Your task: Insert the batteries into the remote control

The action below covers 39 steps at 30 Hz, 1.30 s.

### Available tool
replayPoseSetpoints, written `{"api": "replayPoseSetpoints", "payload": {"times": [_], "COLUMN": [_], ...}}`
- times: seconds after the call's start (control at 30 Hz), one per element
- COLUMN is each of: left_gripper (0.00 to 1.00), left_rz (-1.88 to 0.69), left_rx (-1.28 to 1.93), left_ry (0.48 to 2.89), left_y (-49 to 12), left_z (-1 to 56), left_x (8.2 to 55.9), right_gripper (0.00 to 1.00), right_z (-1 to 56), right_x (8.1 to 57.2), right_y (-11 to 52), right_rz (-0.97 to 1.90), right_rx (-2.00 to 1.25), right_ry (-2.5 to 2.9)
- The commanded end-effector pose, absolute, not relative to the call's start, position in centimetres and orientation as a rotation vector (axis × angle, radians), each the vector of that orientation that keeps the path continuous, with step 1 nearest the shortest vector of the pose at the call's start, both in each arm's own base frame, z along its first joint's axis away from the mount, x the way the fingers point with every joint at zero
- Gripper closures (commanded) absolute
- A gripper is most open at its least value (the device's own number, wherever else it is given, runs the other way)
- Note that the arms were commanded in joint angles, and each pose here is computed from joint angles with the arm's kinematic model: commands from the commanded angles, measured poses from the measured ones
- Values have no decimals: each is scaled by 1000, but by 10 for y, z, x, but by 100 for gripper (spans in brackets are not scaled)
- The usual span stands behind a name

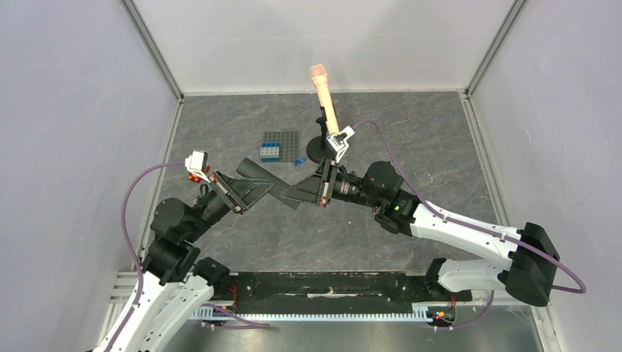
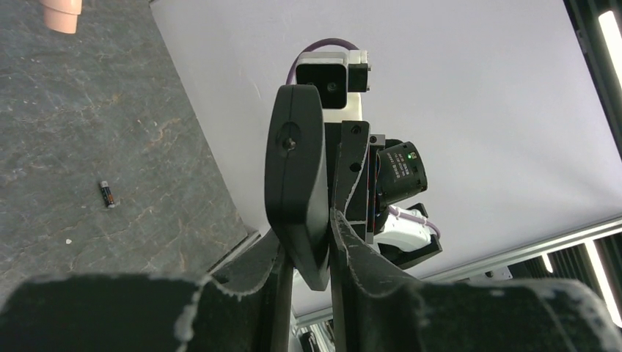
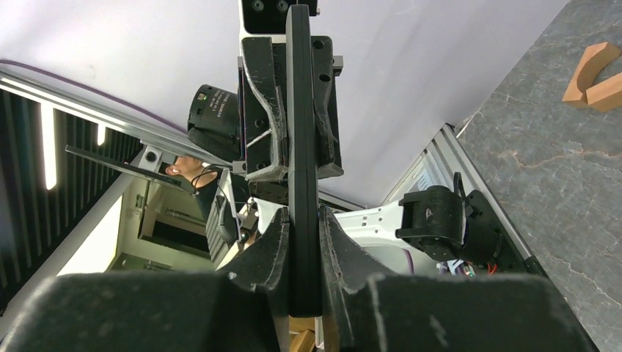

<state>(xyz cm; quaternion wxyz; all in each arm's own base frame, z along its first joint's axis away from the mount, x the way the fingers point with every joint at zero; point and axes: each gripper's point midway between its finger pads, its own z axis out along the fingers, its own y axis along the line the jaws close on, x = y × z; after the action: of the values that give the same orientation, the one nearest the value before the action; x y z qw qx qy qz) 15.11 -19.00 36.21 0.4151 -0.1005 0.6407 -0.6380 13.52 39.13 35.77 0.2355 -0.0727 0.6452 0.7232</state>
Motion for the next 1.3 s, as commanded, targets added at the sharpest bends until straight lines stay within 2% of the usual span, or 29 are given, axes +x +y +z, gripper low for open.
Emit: {"api": "replayPoseSetpoints", "payload": {"times": [0.0,0.2,0.33,0.37,0.43,0.47,0.6,0.63,0.8,0.9,1.03,1.27], "left_gripper": [69,59,92,96,98,96,68,64,63,74,97,98], "left_rz": [-1582,-1630,-1644,-1640,-1634,-1628,-1614,-1610,-1606,-1641,-1643,-1655], "left_rx": [-186,-192,-161,-162,-163,-170,-189,-198,-252,-256,-260,-261], "left_ry": [1599,1604,1582,1585,1588,1590,1585,1577,1529,1503,1517,1518], "left_y": [-194,-201,-203,-203,-203,-202,-199,-198,-191,-192,-193,-196], "left_z": [366,366,371,370,369,368,367,368,370,372,368,367], "left_x": [152,157,157,157,157,157,158,159,162,162,163,165], "right_gripper": [99,98,98,98,99,99,99,99,99,99,98,75], "right_z": [377,370,365,366,364,362,360,359,356,353,352,341], "right_x": [129,130,135,136,138,139,141,141,141,141,142,156], "right_y": [396,400,397,397,396,397,396,395,394,395,394,403], "right_rz": [2029,2031,2042,2048,2049,2045,2035,2033,2034,2034,2028,1982], "right_rx": [-280,-279,-221,-211,-198,-196,-182,-179,-163,-165,-155,-65], "right_ry": [1712,1736,1730,1722,1725,1732,1734,1733,1734,1745,1750,1828]}}
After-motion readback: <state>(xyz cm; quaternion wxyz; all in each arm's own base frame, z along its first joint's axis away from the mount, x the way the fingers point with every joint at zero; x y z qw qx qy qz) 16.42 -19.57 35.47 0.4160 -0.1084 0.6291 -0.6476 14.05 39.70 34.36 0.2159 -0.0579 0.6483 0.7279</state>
